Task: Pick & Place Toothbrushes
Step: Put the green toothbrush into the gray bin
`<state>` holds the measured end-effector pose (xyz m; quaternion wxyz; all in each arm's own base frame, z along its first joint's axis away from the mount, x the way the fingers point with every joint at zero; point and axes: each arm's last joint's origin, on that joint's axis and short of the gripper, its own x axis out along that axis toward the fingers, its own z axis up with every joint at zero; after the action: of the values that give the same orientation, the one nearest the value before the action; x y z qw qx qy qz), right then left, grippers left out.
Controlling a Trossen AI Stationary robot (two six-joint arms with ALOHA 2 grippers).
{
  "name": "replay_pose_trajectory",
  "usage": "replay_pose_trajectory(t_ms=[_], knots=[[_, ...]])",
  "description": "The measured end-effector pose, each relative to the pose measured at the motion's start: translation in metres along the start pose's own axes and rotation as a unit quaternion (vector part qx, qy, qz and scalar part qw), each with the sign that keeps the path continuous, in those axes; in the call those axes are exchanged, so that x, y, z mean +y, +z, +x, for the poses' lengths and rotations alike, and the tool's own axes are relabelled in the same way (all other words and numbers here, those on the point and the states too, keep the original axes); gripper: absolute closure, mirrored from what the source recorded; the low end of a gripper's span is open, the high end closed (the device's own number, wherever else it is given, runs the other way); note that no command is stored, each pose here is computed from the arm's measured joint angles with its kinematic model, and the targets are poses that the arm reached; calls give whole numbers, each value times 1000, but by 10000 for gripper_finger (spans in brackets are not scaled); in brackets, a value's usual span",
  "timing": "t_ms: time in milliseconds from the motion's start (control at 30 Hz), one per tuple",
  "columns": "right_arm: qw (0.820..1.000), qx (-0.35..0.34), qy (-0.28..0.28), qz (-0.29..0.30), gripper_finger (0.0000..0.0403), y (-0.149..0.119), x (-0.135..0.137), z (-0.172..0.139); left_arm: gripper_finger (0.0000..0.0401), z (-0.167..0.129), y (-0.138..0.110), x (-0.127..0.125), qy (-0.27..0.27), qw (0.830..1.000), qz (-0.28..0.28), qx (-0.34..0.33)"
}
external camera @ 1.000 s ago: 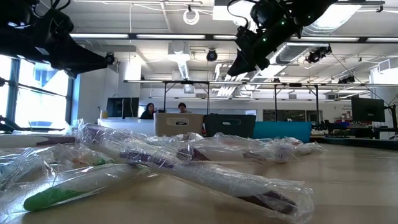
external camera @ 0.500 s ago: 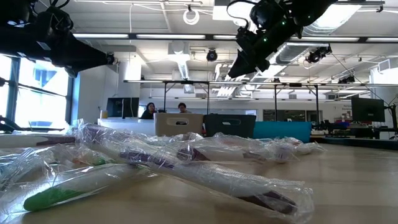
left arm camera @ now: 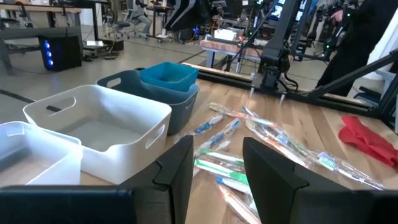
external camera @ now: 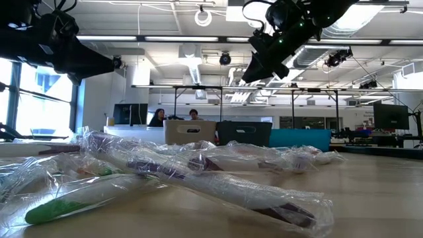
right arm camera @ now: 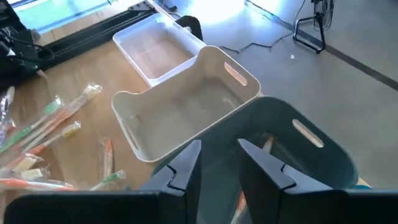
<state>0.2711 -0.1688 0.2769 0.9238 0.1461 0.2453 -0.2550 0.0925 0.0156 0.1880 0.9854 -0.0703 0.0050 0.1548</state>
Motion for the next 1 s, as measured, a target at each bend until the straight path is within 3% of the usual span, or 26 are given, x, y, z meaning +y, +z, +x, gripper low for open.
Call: replay_pose_trajectory(t_ms=[133, 267, 400, 1000], knots=[[1000, -6, 19, -2, 310, 2, 2, -5, 265, 0, 0, 0, 0, 1000, 0, 1], [997, -35, 72, -19, 310, 12, 7, -26, 265, 0, -2, 0, 1, 1000, 2, 10], [993, -67, 89, -32, 310, 17, 14, -46, 265, 0, -2, 0, 1, 1000, 2, 11], [968, -219, 115, -48, 310, -44, 13, -135, 265, 0, -2, 0, 0, 1000, -9, 10]])
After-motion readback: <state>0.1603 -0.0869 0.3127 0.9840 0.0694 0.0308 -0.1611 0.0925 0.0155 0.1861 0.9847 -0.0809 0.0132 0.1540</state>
